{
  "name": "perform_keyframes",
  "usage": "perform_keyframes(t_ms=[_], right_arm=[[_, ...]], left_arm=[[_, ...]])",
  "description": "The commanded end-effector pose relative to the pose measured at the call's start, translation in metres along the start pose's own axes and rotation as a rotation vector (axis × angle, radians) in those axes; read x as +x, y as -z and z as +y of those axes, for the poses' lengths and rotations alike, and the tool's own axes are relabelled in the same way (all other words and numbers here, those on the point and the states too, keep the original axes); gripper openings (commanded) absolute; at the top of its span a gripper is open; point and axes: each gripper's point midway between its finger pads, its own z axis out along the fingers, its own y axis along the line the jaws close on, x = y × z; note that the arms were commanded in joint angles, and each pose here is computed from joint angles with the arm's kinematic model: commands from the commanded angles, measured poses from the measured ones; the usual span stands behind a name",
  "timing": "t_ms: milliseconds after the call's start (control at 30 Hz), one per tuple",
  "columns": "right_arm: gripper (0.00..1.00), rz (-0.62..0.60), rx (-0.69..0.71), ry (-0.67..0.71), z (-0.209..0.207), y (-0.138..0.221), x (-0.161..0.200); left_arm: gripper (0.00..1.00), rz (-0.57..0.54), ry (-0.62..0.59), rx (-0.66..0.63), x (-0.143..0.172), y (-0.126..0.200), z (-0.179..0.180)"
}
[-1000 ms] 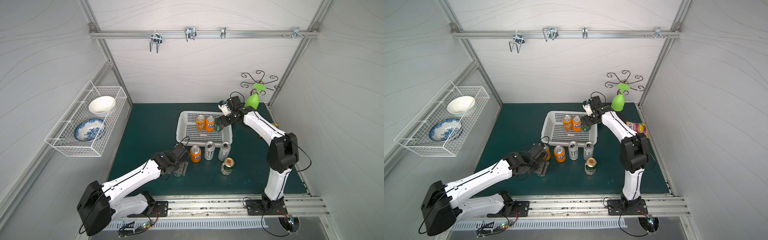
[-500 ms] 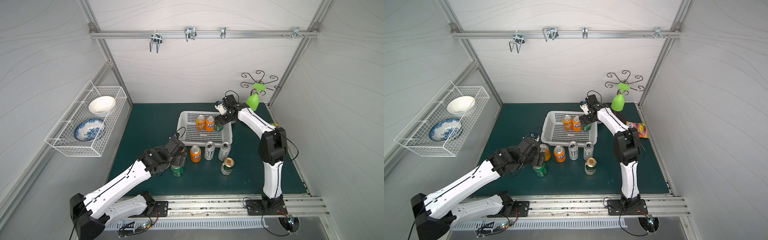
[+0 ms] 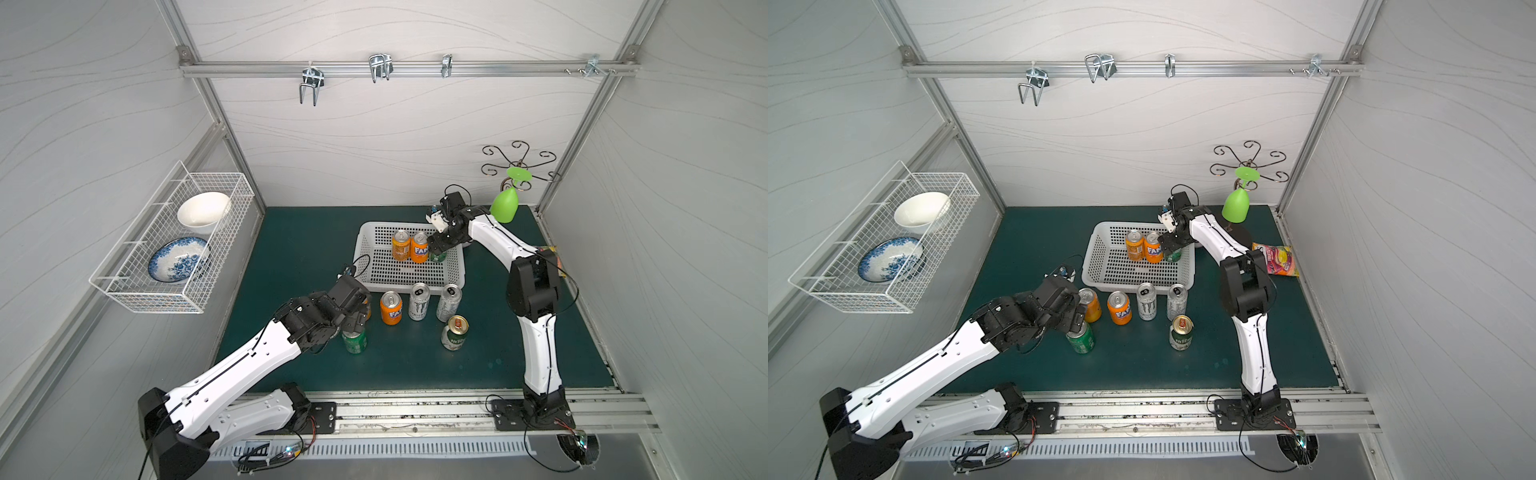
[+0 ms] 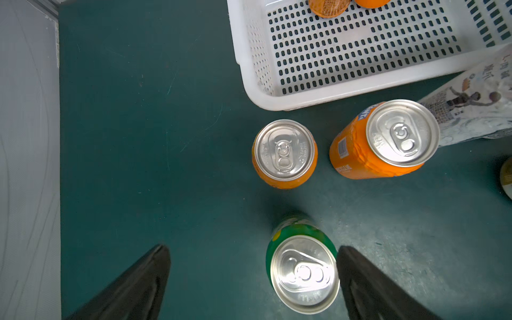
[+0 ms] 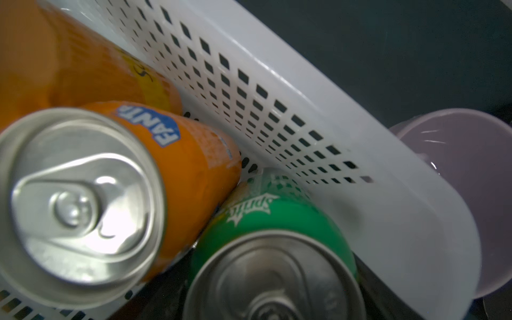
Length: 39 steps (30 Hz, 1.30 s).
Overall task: Take out the drinks from the basket
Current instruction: Pick up the drink from the basket.
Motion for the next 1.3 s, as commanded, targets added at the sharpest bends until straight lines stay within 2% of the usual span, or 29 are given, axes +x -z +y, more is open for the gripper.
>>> perform_keyframes(t_ms=[0, 133, 333, 567, 733, 933, 1100, 1267], right_arm=[[0.80, 0.002, -0.011, 0.007, -0.002, -0.010, -0.001], [0.72, -0.002, -0.005, 0.012, -0.003, -0.009, -0.002], [0.61, -0.058, 0.024, 0.011, -0.004, 0.024, -0.009], [0.57, -0.151, 0.061, 0.005, 0.001, 0.081, -0.016], [0.57, -0.199, 0.069, 0.017, 0.015, 0.121, -0.018], [0.57, -0.255, 0.067, 0.068, 0.048, 0.183, -0.011], [0.56, -0.318, 0.021, 0.127, 0.091, 0.232, -0.003], [0.56, -0.350, -0.033, 0.152, 0.135, 0.261, 0.018]], left_arm=[[0.98, -0.037, 0.005, -0.001, -0.014, 0.008, 0.001], [0.98, -0.028, 0.004, -0.003, -0.013, 0.006, 0.000], [0.98, -0.031, 0.000, -0.005, -0.013, 0.004, -0.001], [0.98, -0.088, -0.012, -0.035, -0.035, 0.005, 0.002], [0.98, -0.096, 0.029, 0.009, -0.055, 0.003, 0.001], [0.98, -0.074, 0.062, 0.046, -0.061, -0.006, 0.005], [0.98, -0.073, 0.086, 0.059, -0.064, -0.009, 0.007], [0.98, -0.078, 0.100, 0.066, -0.066, -0.010, 0.010]])
